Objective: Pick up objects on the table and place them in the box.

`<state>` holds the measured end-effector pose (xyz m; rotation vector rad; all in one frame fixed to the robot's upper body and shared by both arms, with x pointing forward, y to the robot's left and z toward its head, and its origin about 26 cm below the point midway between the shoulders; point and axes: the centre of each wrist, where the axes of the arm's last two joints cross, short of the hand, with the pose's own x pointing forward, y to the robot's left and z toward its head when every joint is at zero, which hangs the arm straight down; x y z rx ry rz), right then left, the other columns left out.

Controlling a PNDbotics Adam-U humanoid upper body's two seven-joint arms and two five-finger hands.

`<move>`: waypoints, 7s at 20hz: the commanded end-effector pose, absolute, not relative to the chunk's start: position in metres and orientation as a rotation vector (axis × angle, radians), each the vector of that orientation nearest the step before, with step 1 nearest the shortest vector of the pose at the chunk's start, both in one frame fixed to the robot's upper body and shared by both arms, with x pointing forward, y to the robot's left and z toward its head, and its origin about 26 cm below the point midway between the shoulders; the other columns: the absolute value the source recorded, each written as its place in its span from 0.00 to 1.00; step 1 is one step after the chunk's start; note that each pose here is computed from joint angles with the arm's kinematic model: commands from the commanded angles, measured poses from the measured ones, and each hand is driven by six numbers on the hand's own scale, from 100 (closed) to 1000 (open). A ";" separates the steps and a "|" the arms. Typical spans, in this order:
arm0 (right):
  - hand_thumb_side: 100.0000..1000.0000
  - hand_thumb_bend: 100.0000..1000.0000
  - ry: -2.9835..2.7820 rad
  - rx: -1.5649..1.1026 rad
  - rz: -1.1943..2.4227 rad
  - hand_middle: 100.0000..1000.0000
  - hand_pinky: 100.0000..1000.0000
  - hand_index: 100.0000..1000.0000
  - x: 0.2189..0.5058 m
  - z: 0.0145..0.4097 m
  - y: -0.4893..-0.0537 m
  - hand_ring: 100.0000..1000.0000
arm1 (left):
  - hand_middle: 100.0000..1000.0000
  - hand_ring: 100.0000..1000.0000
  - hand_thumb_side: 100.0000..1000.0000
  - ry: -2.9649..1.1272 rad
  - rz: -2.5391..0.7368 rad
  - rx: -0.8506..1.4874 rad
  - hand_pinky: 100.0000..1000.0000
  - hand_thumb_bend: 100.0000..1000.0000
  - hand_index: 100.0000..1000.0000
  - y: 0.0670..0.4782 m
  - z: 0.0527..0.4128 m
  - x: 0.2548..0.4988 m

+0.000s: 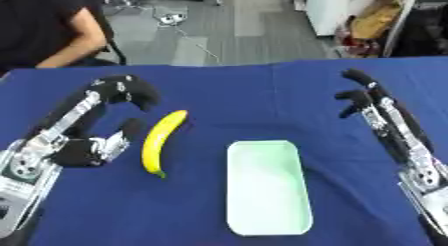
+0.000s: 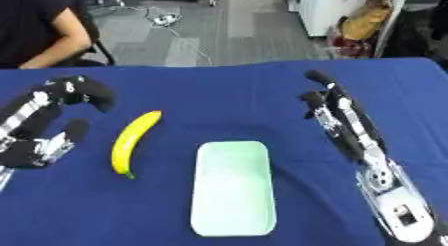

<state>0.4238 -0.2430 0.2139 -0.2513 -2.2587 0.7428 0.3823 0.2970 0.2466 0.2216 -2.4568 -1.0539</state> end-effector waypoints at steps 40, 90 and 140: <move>0.93 0.24 -2.222 -0.265 0.770 0.93 0.51 0.99 0.421 0.205 -0.246 0.73 | 0.58 0.58 0.59 -1.497 -1.370 0.887 0.47 0.00 0.76 0.318 0.230 0.479; 0.94 0.25 -2.283 -0.209 0.817 0.93 0.51 0.99 0.422 0.225 -0.227 0.73 | 0.48 0.35 0.27 -1.257 -1.543 1.162 0.34 0.08 0.68 0.333 0.173 0.486; 1.00 0.04 -2.235 -0.226 0.753 0.93 0.51 1.00 0.423 0.208 -0.236 0.73 | 0.00 0.00 0.17 -2.005 -1.629 1.116 0.00 0.00 0.06 0.273 0.311 0.427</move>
